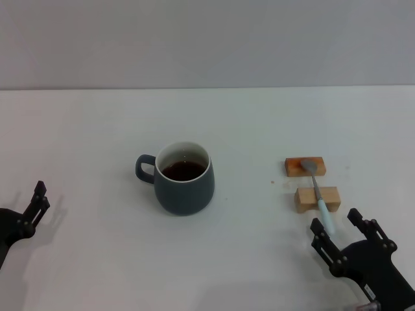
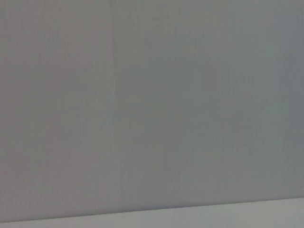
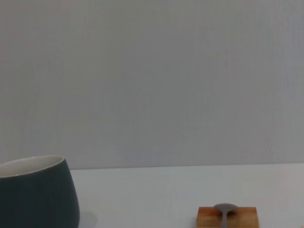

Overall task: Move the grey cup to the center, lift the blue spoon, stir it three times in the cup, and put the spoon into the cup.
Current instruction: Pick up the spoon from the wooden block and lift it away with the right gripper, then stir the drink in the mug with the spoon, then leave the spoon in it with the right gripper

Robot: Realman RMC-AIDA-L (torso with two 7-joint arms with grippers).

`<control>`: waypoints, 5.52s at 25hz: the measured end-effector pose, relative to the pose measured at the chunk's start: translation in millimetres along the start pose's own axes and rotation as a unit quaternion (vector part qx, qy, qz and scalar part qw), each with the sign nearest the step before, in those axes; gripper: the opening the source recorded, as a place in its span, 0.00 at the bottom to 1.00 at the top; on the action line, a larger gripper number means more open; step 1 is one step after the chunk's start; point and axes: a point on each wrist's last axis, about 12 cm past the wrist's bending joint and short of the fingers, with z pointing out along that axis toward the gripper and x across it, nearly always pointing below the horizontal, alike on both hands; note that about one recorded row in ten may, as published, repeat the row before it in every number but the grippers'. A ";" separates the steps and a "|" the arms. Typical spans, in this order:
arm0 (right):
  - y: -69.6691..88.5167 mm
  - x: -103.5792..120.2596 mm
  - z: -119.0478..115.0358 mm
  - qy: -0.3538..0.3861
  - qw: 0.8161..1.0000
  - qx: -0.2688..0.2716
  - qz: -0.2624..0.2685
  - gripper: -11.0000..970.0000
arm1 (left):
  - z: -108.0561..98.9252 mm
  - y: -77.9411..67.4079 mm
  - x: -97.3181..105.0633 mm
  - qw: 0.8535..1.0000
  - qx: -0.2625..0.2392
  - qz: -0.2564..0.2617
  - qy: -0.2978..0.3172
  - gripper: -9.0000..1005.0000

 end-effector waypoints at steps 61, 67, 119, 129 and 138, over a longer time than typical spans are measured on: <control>1.4 2.2 1.0 0.012 1.000 -0.015 0.024 0.49 | -0.2 0.0 0.9 1.000 0.003 0.002 0.004 0.85; 0.7 1.0 3.3 0.010 1.000 -0.015 0.023 0.49 | -0.1 -0.2 1.0 1.000 0.003 0.003 0.004 0.85; 0.8 1.6 7.6 0.019 0.999 -0.014 0.025 0.30 | -2.0 2.6 1.7 1.000 -0.002 0.003 0.006 0.85; 2.3 3.2 5.9 0.023 0.999 -0.015 0.024 0.18 | -2.4 2.9 2.4 1.000 0.000 0.007 0.008 0.85; 11.2 -9.2 7.5 -0.020 0.999 -0.027 0.032 0.18 | -1.1 1.7 2.0 1.000 0.004 0.007 0.008 0.85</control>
